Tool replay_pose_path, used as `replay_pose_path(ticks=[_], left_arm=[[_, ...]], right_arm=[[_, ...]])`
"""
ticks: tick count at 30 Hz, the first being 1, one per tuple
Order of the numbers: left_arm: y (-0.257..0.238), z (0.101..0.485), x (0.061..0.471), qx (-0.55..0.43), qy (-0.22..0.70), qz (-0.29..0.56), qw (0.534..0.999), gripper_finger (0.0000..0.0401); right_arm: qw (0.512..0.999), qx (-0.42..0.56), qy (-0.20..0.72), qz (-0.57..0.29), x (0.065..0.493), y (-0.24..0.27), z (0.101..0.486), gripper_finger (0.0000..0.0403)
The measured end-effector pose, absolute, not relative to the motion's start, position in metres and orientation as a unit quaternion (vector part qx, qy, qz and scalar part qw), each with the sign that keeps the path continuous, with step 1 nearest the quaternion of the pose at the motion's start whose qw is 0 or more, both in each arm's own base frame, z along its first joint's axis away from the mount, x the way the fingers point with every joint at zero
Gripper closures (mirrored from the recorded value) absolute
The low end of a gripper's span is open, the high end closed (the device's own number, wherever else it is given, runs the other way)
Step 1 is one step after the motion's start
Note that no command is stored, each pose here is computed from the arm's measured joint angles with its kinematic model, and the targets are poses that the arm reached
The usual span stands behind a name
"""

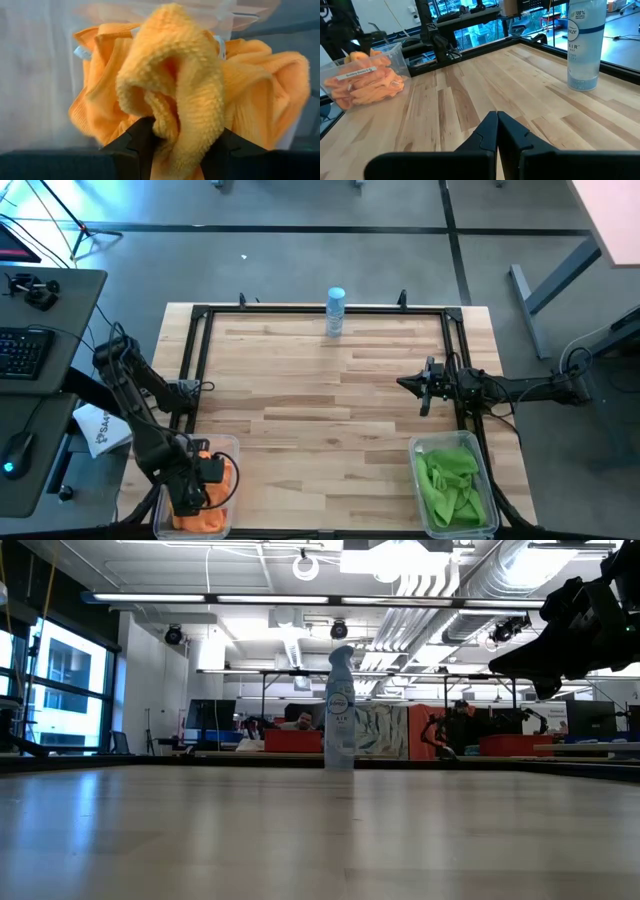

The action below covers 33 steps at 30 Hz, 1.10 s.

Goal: Sort microfiber towel by color & place in baskets
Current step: Put the orange microfiber cloth into the left transparent bin, then return to Home Position

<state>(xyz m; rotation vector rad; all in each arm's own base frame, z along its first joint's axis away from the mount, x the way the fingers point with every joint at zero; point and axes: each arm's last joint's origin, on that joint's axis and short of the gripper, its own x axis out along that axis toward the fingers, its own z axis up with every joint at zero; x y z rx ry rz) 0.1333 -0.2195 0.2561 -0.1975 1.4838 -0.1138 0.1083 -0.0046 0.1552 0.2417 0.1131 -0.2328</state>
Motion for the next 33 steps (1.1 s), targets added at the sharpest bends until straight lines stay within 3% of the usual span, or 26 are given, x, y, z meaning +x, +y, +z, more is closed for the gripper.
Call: replay_pose_path(ticks=[12,24,27,33], left_arm=[[-0.218,0.306,0.129,-0.104,0.704,-0.059,0.700,0.0286],[-0.212,0.329,0.125,-0.107,0.718,-0.049,0.686,0.0286],[-0.207,0.328,0.124,-0.073,0.704,-0.029,0.706,0.0286],[-0.190,0.331,0.134,0.049,0.584,0.042,0.809,0.0298]], right_arm=[[0.984,0.120,0.056,-0.115,0.108,-0.005,0.155,0.0403],[0.985,0.120,0.056,-0.114,0.108,-0.004,0.155,0.0403],[0.985,0.120,0.056,-0.114,0.108,-0.004,0.155,0.0403],[0.984,0.121,0.056,-0.114,0.108,-0.004,0.155,0.0403]])
